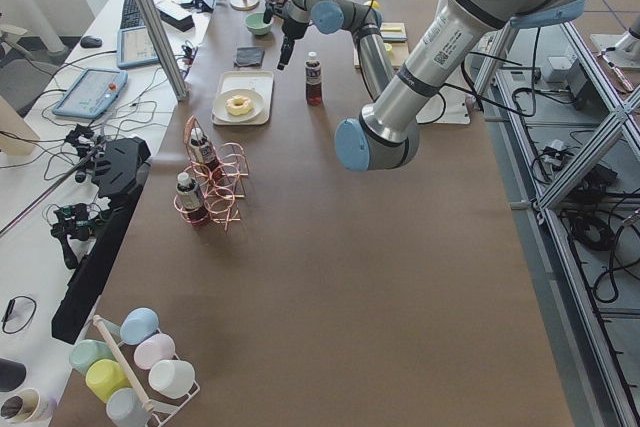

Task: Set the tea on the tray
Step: 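Open the left gripper and draw the left arm back to rest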

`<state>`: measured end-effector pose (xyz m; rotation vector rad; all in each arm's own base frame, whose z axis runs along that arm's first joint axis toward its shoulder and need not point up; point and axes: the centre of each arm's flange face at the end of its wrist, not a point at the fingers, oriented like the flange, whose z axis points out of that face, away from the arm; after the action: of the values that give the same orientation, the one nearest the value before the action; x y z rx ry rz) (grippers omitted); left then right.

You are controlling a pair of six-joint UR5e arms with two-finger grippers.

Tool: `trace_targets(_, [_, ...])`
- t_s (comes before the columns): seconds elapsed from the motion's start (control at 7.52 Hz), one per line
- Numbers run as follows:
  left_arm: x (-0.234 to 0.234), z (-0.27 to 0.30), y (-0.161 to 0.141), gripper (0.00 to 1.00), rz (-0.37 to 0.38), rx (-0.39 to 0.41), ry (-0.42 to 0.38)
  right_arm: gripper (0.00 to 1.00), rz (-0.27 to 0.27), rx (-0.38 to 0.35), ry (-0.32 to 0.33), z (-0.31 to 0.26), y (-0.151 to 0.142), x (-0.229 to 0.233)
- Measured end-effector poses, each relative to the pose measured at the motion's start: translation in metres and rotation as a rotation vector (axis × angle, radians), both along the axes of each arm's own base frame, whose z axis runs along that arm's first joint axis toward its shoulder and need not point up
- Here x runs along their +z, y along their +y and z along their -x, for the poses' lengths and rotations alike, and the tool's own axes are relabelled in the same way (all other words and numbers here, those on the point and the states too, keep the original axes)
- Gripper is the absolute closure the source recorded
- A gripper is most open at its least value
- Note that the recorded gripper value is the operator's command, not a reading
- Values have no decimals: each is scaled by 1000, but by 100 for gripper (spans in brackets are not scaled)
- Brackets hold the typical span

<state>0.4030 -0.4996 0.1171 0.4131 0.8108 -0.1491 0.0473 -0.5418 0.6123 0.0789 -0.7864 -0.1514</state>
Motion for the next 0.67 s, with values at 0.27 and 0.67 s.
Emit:
trace_targets(0.27, [41, 26, -13, 2, -3, -33, -2, 0, -1, -2, 0, 2, -11, -2])
trace_targets(0.67, [132, 79, -15, 2, 89, -45, -66, 0, 8, 8, -7, 4, -15, -5])
